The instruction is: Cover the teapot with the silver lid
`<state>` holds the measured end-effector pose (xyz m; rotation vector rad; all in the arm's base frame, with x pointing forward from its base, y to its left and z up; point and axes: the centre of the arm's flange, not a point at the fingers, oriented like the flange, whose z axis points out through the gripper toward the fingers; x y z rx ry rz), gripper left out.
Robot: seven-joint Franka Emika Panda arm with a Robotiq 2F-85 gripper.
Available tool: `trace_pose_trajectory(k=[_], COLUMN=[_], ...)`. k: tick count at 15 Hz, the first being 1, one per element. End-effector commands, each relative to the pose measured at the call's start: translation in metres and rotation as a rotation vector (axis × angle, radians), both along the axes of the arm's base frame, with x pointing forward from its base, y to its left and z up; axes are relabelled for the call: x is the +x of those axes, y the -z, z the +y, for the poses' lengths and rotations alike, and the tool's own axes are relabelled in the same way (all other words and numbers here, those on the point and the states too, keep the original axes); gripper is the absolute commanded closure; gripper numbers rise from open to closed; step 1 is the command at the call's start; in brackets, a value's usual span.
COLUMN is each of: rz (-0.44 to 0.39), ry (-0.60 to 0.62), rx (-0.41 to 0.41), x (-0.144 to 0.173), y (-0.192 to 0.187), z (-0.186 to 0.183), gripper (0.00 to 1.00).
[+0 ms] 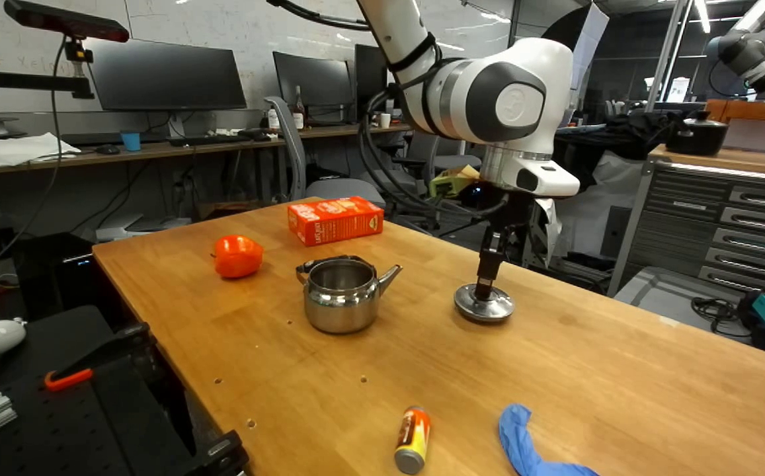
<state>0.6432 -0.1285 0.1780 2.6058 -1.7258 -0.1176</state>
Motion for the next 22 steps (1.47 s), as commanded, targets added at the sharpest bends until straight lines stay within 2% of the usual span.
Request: trace_pose_trajectory(k=[1, 7, 11, 17, 22], rz=[-0.031, -0.067, -0.072, -0.049, -0.043], ry=[-0.037, -0.119, -0.189, -0.296, -0.403], rx=[0.026, 0.038, 0.054, 0.058, 0.021], x=[-0.012, -0.03, -0.045, -0.083, -0.117], y=[-0.036, -0.078, -0.09, -0.079, -0.073], z=[0.005, 0.016, 0.032, 0.077, 0.116], gripper=[0.9, 0.9, 0.9, 0.9, 0.9])
